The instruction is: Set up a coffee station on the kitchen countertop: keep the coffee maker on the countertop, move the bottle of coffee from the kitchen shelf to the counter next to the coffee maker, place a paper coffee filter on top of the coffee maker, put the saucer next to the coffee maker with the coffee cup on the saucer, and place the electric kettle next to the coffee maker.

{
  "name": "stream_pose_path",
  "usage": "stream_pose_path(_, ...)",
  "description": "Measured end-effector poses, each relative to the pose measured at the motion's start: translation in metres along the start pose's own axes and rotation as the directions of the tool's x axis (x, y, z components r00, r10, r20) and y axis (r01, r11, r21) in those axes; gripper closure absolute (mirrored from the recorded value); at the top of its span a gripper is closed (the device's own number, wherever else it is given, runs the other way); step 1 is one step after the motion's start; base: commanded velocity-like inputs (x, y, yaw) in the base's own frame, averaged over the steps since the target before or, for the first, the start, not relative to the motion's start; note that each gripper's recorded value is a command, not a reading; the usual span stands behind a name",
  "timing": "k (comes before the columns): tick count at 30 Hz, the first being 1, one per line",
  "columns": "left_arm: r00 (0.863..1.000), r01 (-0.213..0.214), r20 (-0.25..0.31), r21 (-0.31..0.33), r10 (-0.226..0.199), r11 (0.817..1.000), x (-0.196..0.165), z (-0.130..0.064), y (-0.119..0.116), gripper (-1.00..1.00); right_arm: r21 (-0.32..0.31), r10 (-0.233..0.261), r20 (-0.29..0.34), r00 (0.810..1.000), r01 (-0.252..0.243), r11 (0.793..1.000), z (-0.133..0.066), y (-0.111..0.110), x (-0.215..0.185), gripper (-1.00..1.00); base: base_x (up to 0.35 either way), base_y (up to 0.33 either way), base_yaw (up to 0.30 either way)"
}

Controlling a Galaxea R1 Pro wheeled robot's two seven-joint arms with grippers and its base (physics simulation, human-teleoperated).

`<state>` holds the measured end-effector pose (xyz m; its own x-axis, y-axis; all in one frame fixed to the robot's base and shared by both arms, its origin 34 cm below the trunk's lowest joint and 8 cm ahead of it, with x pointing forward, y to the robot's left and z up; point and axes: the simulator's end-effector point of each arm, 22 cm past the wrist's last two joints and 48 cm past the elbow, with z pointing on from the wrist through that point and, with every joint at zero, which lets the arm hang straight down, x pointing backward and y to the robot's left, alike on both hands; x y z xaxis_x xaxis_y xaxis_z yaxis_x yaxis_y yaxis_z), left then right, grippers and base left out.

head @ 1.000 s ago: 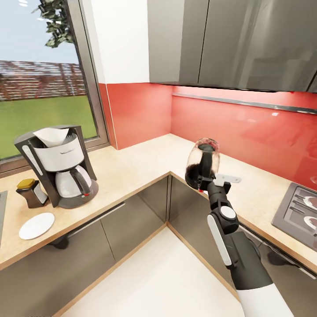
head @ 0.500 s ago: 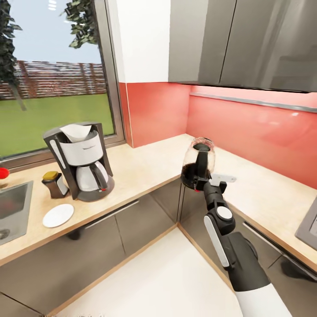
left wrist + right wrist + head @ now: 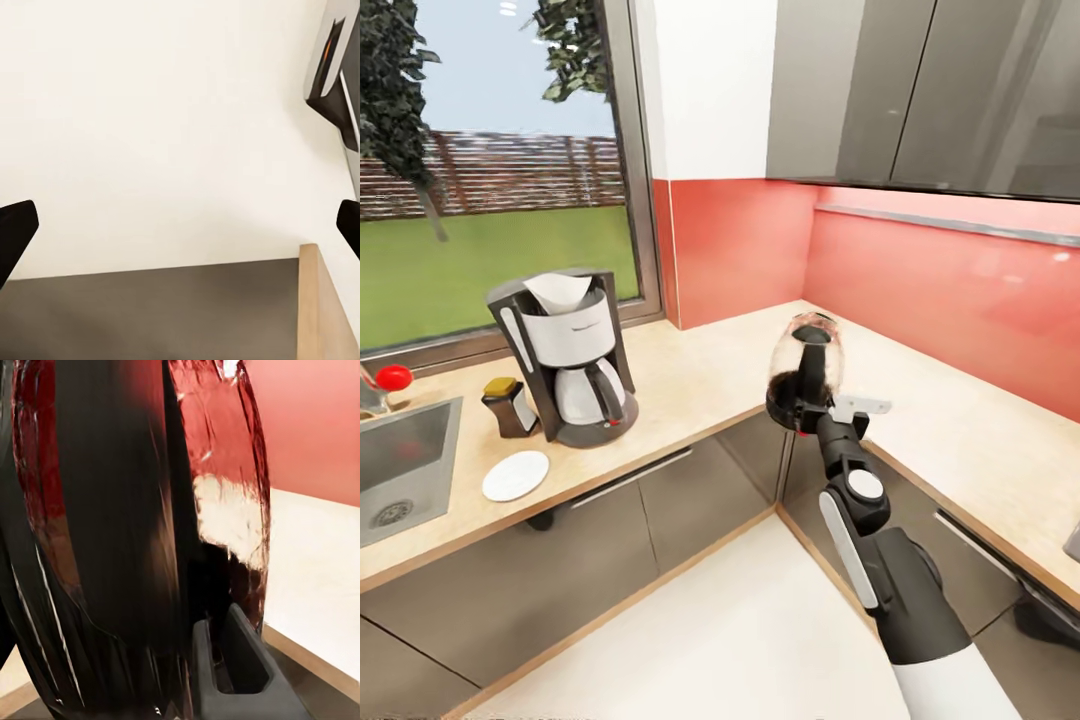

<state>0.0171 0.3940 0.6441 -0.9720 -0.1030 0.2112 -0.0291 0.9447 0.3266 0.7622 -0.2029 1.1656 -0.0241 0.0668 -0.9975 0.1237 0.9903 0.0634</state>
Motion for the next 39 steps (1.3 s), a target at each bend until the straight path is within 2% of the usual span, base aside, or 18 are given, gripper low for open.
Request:
stream_pose_path(6,1.000,0.001,-0.004,0.000,-0.001,1.000,0.003,0.000,-0.001,-1.00,-0.016,-0.010,-0.007,1.000,0.010,1.000,-0.001,0.008,0.005,1.00,0.139,0.000,0.142)
stream_pose_path(17,1.000,0.009,-0.001,0.001,-0.009,1.000,0.002,0.000,-0.002,-1.00,-0.020,-0.010,-0.005,1.000,0.010,1.000,-0.001,0.010,0.004,1.00,0.313,0.000,0.228)
stream_pose_path(23,1.000,0.016,0.006,0.003,-0.016,1.000,0.000,-0.001,-0.003,-1.00,-0.062,-0.024,0.003,1.000,0.024,0.998,-0.007,0.030,0.002,1.00,0.332,0.000,0.215)
stream_pose_path(33,1.000,0.018,0.012,0.006,-0.018,1.000,-0.002,-0.001,-0.006,-1.00,-0.069,-0.031,0.003,1.000,0.031,0.997,-0.008,0.033,0.002,1.00,0.308,0.000,0.027)
stream_pose_path(39,1.000,0.017,0.013,0.007,-0.017,1.000,-0.003,-0.001,-0.007,-1.00,-0.071,-0.033,0.003,0.999,0.034,0.997,-0.008,0.033,0.003,1.00,0.048,0.000,0.000)
